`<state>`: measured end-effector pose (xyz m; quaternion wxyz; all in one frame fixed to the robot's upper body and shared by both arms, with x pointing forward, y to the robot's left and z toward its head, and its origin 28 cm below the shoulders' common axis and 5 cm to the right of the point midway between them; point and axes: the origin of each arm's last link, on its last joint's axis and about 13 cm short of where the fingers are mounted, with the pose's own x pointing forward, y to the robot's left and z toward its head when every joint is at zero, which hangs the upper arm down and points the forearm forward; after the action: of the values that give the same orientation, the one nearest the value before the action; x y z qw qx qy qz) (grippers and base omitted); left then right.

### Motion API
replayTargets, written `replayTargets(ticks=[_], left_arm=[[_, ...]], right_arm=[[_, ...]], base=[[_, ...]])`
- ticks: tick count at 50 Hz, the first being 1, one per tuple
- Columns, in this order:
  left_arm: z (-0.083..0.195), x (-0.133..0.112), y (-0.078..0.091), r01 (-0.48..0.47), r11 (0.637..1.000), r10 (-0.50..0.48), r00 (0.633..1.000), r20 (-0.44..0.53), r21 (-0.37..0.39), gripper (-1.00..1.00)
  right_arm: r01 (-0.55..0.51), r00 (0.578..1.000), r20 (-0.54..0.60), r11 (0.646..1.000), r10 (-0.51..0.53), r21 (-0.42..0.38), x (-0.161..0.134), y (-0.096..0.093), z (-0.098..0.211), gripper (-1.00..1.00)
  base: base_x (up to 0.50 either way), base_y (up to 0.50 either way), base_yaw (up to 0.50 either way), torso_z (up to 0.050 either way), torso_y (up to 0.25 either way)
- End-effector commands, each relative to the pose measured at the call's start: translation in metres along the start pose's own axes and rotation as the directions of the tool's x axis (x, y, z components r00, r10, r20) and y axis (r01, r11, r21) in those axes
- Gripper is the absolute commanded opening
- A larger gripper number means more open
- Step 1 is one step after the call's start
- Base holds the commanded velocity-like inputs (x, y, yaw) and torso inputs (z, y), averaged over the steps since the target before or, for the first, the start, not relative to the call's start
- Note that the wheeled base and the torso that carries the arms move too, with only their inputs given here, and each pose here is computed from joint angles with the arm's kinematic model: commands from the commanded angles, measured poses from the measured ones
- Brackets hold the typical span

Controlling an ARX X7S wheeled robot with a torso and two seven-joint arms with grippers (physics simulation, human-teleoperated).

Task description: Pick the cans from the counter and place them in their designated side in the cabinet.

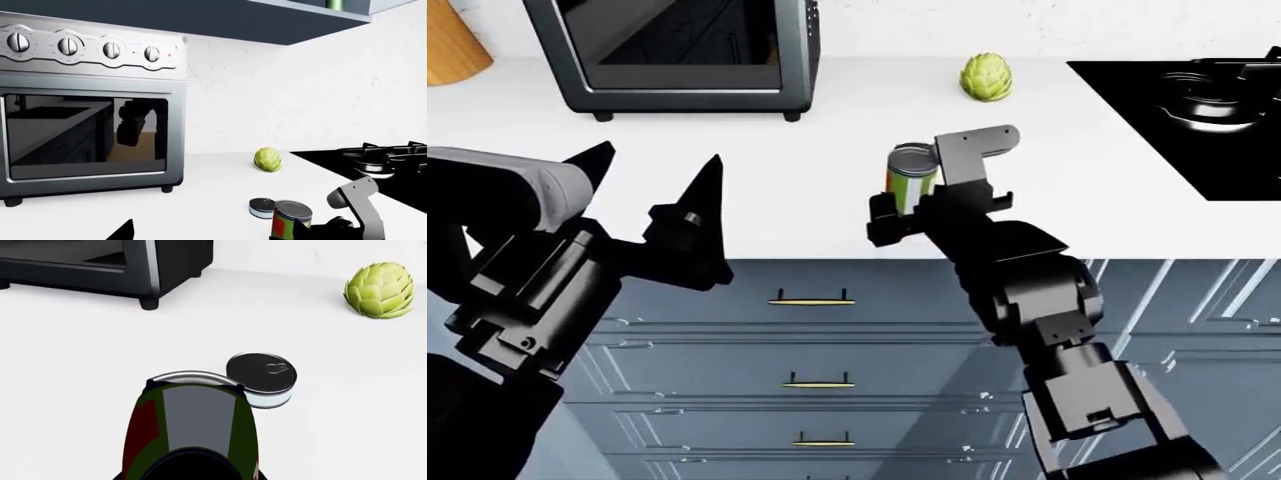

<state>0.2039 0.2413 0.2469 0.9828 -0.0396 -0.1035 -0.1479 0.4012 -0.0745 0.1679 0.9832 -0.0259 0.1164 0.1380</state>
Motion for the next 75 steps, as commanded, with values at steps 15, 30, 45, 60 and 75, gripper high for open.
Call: replayTargets(ticks=[15, 30, 45, 60, 75], left_arm=[[-0.002, 0.005, -0.001, 0.033, 0.999, -0.033, 0.999, 0.011, -0.016, 1.00], [0.001, 0.010, 0.001, 0.070, 0.997, -0.069, 0.997, 0.025, -0.031, 1.00], [0.004, 0.013, 0.000, 0.090, 0.995, -0.088, 0.995, 0.041, -0.031, 1.00], [0.013, 0.012, -0.002, 0.108, 0.994, -0.106, 0.992, 0.070, -0.026, 1.00], [0.034, 0.013, -0.006, 0.139, 0.990, -0.139, 0.985, 0.105, 0.007, 1.00]], right_arm=[[0.003, 0.983, 0.182, 0.996, 0.013, -0.089, -0.076, -0.009, 0.102, -1.00], [0.075, 0.976, 0.213, 0.988, -0.045, -0.133, -0.127, -0.027, 0.202, -1.00], [0.101, 0.955, 0.293, 0.983, -0.052, -0.155, -0.146, -0.039, 0.312, -1.00], [0.176, 0.922, 0.371, 0.973, -0.109, -0.152, -0.189, -0.031, 0.352, -1.00], [0.161, 0.933, 0.346, 0.974, -0.097, -0.161, -0.207, -0.024, 0.357, -1.00]], base=[[0.00, 0.00, 0.00, 0.000, 0.000], [0.00, 0.00, 0.00, 0.000, 0.001], [0.00, 0.00, 0.00, 0.000, 0.001], [0.00, 0.00, 0.00, 0.000, 0.001], [0.00, 0.00, 0.00, 0.000, 0.000]])
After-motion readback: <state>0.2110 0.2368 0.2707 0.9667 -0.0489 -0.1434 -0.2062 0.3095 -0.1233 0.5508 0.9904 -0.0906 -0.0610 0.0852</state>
